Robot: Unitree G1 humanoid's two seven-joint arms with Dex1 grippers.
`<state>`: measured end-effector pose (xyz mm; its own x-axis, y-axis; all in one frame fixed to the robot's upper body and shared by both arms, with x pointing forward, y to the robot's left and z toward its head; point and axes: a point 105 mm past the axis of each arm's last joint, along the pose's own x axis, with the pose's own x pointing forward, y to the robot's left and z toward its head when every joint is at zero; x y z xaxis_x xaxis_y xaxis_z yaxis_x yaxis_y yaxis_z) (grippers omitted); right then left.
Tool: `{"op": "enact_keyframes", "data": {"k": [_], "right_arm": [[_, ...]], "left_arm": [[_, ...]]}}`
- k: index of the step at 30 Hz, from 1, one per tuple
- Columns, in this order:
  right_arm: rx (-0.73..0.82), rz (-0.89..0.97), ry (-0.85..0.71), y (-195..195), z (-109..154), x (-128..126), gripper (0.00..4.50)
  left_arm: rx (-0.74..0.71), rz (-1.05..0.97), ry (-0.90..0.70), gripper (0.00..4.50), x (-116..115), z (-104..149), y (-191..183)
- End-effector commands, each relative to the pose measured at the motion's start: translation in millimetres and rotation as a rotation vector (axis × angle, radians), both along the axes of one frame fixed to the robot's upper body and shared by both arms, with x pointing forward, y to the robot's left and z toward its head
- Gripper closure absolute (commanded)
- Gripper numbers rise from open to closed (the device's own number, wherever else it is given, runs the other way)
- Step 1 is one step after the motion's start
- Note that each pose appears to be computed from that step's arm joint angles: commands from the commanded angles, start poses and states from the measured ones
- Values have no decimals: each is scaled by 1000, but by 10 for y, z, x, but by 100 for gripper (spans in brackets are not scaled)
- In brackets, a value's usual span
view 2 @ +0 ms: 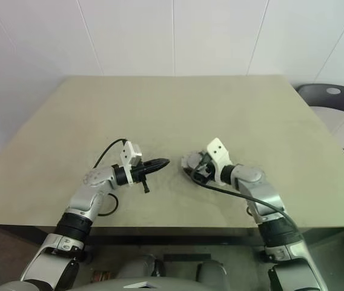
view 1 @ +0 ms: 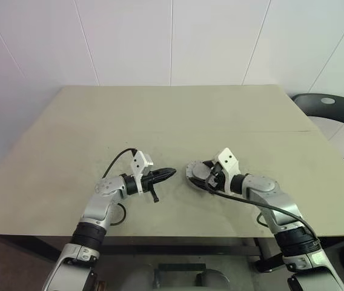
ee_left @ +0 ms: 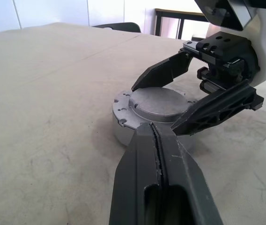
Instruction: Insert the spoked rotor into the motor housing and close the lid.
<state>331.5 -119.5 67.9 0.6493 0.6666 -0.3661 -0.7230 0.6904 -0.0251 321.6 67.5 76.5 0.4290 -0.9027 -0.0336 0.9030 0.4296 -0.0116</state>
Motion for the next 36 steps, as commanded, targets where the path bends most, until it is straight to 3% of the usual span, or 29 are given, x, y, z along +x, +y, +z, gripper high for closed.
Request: {"op": "enact_keyframes", "data": {"k": [1, 7, 11, 18, 25, 36], "right_arm": [[4, -25, 19, 13, -3, 34, 5], [1, -50, 25, 9, -21, 69, 143], [18, -81, 13, -30, 8, 116, 143], [188, -57, -14, -15, 310, 135, 143], [51, -53, -54, -117, 231, 170, 143], [0, -64, -53, -154, 139, 168, 143]], "left_arm": [[-21, -6, -43, 450, 11, 129, -25], [-11, -4, -50, 450, 21, 125, -37], [-7, -1, -52, 450, 29, 125, -34], [-4, 3, -49, 450, 29, 124, -8], [17, 3, -44, 450, 32, 78, 0], [34, -1, -43, 450, 33, 52, -5]]}}
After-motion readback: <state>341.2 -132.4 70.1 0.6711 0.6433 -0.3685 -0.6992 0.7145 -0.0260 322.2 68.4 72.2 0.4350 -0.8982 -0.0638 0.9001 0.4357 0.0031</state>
